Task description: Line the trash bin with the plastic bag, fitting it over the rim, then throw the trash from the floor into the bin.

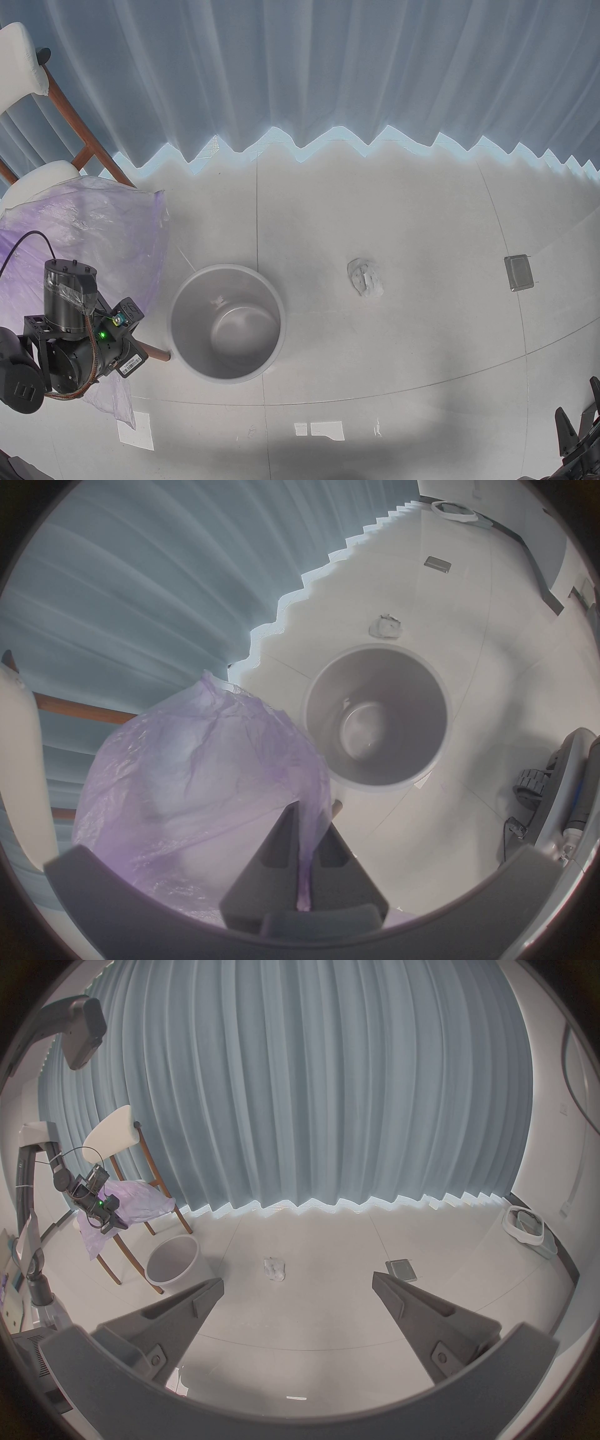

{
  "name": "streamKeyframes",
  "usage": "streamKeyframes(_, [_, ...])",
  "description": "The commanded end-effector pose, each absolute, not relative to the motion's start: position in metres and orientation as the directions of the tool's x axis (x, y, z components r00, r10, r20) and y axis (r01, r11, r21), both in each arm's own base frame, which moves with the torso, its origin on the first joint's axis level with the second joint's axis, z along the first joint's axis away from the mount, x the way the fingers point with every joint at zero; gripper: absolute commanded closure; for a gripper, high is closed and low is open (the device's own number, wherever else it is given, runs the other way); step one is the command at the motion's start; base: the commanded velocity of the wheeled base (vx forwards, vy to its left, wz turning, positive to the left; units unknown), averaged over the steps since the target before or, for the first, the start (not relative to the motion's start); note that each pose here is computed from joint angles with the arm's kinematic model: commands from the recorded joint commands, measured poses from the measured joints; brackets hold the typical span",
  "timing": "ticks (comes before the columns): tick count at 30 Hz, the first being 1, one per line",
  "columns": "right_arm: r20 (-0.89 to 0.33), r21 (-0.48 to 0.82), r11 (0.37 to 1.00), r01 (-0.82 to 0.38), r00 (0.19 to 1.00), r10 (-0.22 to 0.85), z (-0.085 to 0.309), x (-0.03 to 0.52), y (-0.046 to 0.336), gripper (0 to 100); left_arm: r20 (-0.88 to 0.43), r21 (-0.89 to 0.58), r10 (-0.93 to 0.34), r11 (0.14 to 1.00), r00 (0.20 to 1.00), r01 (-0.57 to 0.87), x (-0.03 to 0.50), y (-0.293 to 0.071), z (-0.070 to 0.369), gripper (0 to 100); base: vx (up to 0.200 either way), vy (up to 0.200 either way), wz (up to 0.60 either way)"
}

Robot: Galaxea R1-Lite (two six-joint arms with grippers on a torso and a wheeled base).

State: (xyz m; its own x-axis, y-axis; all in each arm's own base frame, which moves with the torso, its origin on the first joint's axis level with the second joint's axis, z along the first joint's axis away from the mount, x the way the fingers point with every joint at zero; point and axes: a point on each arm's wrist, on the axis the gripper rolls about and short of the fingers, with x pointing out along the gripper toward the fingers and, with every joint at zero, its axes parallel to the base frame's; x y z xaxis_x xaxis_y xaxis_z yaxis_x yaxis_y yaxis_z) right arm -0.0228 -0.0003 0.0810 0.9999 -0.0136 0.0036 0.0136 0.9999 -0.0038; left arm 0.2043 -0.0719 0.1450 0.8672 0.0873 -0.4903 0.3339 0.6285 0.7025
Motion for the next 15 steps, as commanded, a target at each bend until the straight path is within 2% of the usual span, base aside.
streamKeyframes(1, [0.003,-0.005,1.0,0.014,1.0,-0.014,0.076,-0.023,0.0,0,-0.5,0.692,0.058,0.626,0.864,0.359,0.203,-0.074,0.144,100,0.0,0.0,0.0])
streamKeyframes(7, [0.003,-0.005,1.0,0.014,1.0,-0.014,0.076,-0.023,0.0,0,-0.558,0.616,-0.054,0.641,0.828,0.457,0.198,-0.082,0.14,100,0.0,0.0,0.0])
streamKeyframes(15, [0.003,-0.005,1.0,0.014,1.0,-0.014,0.076,-0.023,0.0,0,-0.574,0.569,-0.113,0.657,0.811,0.495,0.196,-0.085,0.139,100,0.0,0.0,0.0])
